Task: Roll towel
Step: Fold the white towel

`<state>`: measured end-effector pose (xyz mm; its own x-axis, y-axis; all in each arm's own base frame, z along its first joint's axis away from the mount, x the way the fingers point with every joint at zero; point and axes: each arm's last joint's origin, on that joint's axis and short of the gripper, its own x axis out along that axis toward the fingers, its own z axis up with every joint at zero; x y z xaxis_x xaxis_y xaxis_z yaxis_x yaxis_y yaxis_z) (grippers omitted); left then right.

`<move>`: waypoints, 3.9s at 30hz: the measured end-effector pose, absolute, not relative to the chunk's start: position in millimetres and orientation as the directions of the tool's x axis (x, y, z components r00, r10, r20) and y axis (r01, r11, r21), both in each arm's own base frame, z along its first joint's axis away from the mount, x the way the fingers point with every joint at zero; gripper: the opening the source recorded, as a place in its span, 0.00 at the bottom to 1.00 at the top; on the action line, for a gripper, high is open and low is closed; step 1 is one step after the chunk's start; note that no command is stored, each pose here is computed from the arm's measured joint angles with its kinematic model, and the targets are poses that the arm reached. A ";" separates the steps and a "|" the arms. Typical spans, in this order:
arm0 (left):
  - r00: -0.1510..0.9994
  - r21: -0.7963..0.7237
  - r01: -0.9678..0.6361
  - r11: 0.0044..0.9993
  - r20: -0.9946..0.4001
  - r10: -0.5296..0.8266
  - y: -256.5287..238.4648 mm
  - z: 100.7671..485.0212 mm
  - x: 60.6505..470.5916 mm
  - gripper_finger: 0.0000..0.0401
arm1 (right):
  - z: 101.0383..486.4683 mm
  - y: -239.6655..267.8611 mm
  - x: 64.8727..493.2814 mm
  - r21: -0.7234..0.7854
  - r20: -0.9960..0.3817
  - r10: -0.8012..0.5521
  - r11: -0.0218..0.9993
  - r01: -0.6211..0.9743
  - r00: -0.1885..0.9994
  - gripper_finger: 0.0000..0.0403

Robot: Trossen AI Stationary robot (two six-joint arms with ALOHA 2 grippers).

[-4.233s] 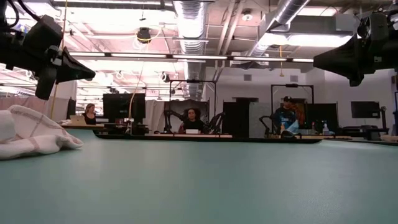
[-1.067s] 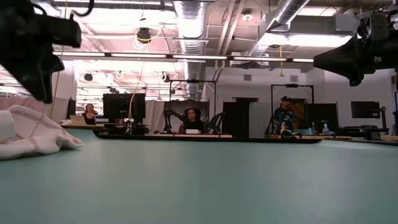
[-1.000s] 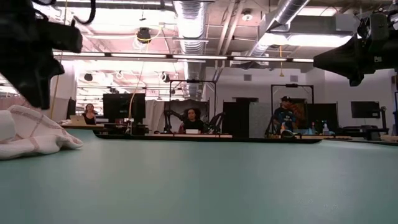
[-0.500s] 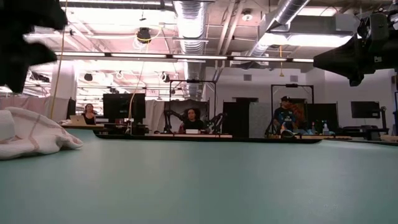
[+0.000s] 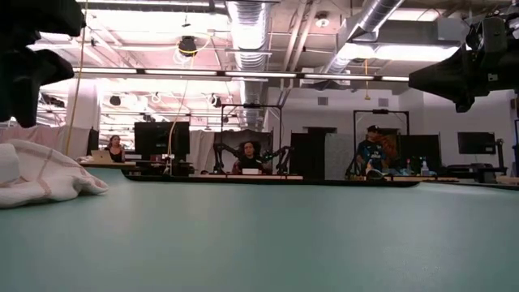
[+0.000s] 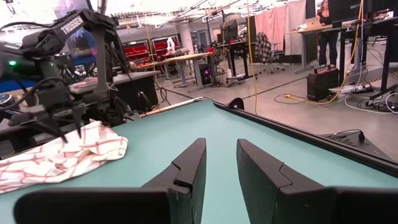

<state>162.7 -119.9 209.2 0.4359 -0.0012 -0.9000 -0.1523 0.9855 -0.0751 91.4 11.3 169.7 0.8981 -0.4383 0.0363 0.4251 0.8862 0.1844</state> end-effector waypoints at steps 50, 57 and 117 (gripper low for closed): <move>0.726 0.702 -0.101 0.705 -0.433 0.534 -77.9 406.3 258.3 0.00 | 182.5 11.4 92.1 0.255 0.153 -0.335 0.922 0.291 0.930 0.28; 0.741 0.780 -0.113 0.615 -0.346 0.575 -41.8 433.3 271.3 0.00 | 185.9 13.1 101.2 0.137 0.173 -0.289 0.954 0.267 0.942 0.28; 0.568 0.066 0.436 0.898 -0.794 -0.218 -89.3 399.9 246.0 0.00 | 133.5 80.7 336.8 0.209 -0.638 0.339 0.940 -0.268 0.691 0.64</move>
